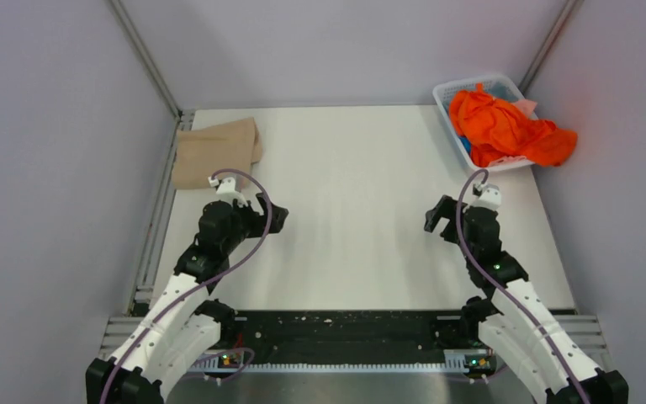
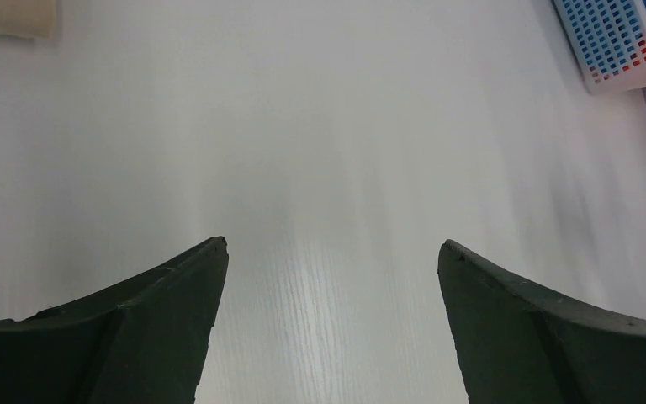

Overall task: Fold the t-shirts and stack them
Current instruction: Grab crumpled tshirt from bin with the right arm

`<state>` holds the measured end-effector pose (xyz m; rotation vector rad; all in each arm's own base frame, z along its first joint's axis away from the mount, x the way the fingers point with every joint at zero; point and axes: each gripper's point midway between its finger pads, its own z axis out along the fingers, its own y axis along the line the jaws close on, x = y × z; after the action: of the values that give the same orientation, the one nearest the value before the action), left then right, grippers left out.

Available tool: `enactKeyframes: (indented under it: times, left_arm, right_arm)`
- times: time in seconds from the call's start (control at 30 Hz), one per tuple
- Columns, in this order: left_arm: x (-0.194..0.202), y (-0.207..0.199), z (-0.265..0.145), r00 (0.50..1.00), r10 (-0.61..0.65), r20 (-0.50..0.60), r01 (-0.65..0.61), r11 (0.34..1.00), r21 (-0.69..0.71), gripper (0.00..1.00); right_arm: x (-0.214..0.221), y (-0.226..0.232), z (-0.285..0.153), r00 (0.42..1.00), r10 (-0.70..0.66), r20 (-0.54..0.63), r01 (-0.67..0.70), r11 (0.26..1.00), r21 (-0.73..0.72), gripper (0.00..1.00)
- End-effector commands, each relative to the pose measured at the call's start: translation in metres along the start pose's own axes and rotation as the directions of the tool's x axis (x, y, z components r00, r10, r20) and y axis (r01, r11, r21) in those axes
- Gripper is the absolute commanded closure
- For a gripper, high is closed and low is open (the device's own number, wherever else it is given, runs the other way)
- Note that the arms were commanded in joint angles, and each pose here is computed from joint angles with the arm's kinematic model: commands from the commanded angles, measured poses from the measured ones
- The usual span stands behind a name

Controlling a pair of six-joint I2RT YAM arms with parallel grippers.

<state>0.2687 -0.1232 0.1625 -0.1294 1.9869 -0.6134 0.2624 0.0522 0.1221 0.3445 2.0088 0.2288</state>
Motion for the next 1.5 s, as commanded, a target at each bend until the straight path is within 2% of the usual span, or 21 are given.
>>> enactKeyframes:
  times: [0.0, 0.43, 0.63, 0.8, 0.97, 1.17, 1.33, 1.47]
  left_arm:
    - [-0.025, -0.014, -0.005, 0.997, 0.0, 0.071, -0.003, 0.999, 0.038, 0.01]
    - [-0.026, -0.018, -0.009, 0.996, -0.005, 0.085, 0.0, 0.998, 0.061, 0.01]
    - [-0.027, -0.02, -0.012, 0.996, -0.008, 0.092, 0.001, 0.997, 0.073, 0.01]
    - [-0.028, -0.018, -0.013, 0.995, -0.009, 0.104, 0.002, 0.998, 0.069, 0.01]
    - [-0.029, -0.018, -0.012, 0.994, -0.009, 0.105, 0.002, 0.998, 0.066, 0.01]
    - [-0.029, -0.017, -0.01, 0.994, -0.012, 0.108, 0.005, 0.998, 0.059, 0.01]
    - [-0.028, -0.012, -0.005, 0.995, -0.009, 0.097, 0.006, 0.999, 0.033, 0.01]
    - [-0.027, -0.012, -0.003, 0.996, -0.008, 0.088, 0.006, 1.0, 0.029, 0.01]
  right_arm:
    - [-0.024, 0.015, -0.007, 0.997, 0.026, 0.072, -0.022, 0.998, -0.058, 0.01]
    - [-0.057, 0.032, -0.016, 0.99, 0.017, 0.138, -0.001, 0.994, -0.109, 0.01]
    - [-0.127, 0.03, -0.029, 0.946, 0.008, 0.323, -0.003, 1.0, -0.017, 0.01]
    - [-0.181, 0.025, -0.021, 0.927, -0.088, 0.366, 0.038, 0.989, 0.139, 0.01]
    - [-0.229, 0.002, 0.016, 0.945, -0.137, 0.297, 0.04, 0.949, 0.313, 0.01]
    - [-0.265, -0.035, 0.081, 0.972, -0.101, 0.211, 0.013, 0.925, 0.381, 0.01]
    - [-0.266, -0.065, 0.14, 0.991, -0.059, 0.123, 0.003, 0.911, 0.413, 0.01]
    - [-0.256, -0.079, 0.183, 0.997, -0.022, 0.071, -0.008, 0.922, 0.387, 0.06]
